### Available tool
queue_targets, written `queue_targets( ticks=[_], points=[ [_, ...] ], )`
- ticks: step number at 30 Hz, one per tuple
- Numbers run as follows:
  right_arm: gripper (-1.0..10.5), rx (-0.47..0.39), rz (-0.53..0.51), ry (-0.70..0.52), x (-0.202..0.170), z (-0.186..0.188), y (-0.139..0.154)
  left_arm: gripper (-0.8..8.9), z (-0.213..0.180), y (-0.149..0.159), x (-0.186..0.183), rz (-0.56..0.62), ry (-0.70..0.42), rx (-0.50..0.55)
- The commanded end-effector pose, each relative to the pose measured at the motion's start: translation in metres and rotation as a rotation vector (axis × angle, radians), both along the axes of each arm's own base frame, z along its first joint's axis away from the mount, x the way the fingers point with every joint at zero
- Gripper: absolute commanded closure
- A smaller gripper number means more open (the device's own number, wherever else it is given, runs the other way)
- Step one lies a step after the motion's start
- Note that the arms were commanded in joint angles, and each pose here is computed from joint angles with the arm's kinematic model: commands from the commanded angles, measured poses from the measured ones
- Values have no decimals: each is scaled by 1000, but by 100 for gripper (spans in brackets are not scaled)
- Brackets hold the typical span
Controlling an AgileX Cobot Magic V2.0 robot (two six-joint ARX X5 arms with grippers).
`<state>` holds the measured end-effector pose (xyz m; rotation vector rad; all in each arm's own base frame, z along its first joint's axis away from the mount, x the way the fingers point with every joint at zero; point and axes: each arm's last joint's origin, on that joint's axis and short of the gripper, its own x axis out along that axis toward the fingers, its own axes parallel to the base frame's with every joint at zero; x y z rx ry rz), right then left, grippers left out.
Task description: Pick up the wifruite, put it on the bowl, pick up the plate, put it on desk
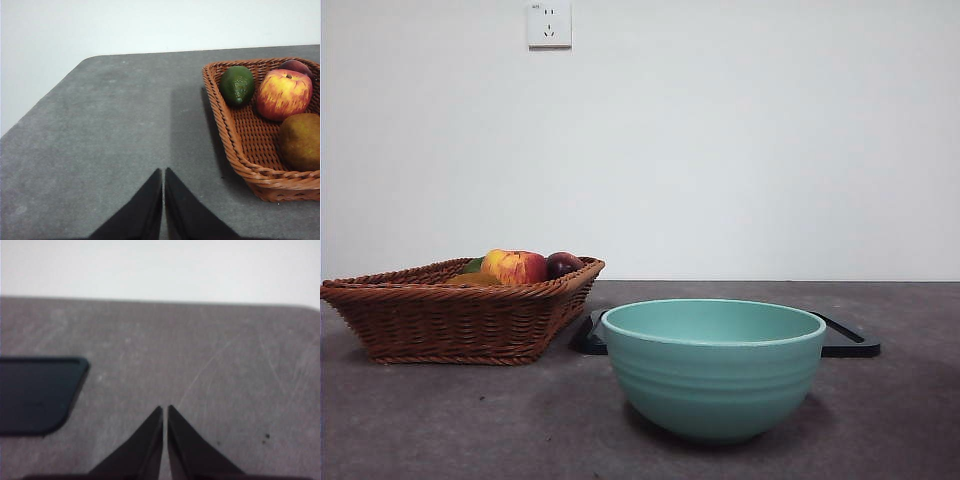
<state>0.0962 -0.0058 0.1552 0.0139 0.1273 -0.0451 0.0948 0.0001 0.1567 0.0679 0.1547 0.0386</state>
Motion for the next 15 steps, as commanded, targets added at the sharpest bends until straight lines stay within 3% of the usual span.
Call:
queue_targets(
  ticks=[1,15],
  points=[
    [941,20,3,20,0,-3,0,806,-7,0,1,4,25,6],
    [941,20,15,32,0,-4,1,806,-7,0,1,4,25,6]
  ],
)
